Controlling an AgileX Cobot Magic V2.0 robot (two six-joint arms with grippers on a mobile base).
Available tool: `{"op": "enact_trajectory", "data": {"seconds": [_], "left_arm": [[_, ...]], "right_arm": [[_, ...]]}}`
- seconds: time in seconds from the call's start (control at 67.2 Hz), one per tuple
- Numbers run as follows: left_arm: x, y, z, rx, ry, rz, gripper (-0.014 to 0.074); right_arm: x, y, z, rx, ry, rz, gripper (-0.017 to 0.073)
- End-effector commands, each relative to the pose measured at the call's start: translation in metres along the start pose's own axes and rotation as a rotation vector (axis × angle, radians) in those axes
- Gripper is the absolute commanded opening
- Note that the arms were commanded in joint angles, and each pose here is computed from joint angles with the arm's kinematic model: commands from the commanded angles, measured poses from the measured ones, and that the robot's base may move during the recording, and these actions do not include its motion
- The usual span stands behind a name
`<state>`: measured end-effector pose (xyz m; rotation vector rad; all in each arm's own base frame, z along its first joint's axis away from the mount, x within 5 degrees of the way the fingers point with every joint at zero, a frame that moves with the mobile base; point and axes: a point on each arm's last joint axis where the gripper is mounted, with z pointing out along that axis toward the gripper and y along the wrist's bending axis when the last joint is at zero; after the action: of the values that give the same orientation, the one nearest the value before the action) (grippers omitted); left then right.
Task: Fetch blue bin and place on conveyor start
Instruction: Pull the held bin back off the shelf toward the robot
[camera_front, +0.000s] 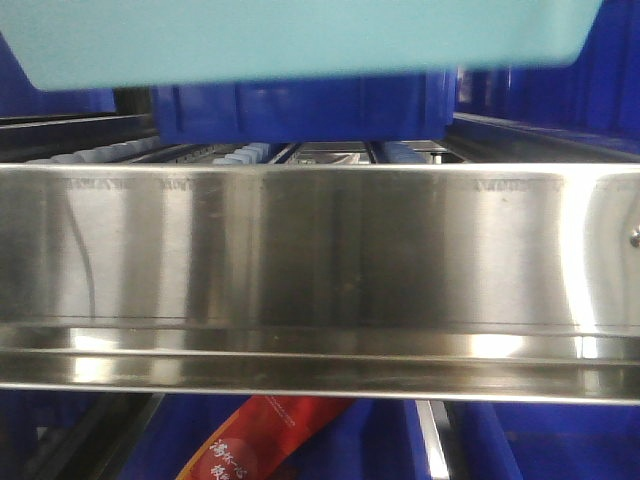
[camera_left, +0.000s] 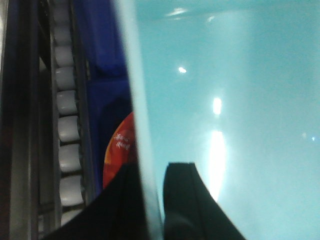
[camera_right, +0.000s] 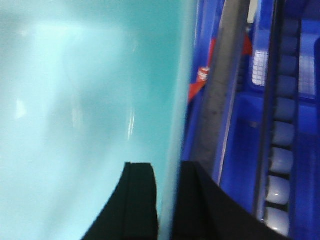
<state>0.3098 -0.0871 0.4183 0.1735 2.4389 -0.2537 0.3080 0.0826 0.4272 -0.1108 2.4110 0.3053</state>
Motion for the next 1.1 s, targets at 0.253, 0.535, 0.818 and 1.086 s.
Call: {"op": "enact_trajectory", "data": {"seconds": [0.253,0.535,0.818,1.086], "left_arm": [[-0.004,-0.001,-0.014,0.002,-0.067,0.019,-0.0111],[-0.020,0.001,-0.013,-0.038,-0.121,0.044,-0.0111],[-0.030,-0.001,-0.020,-0.029,-0.181,0.045,-0.0111],[-0.030,-0.001,-0.020,-0.028,-0.185,0.045,-0.0111]], "right_arm": [[-0.005,0.002,-0.017,-0.015,-0.086,-0.018,-0.0151],[-0.006,-0.004,-0.017,0.048,-0.090,-0.051,-0.0151],[-0.006,-0.005,-0.017,0.061,-0.098,-0.058,-0.0151],[-0.007,-0.005,-0.017,0.060,-0.101,-0.058,-0.0151]]}}
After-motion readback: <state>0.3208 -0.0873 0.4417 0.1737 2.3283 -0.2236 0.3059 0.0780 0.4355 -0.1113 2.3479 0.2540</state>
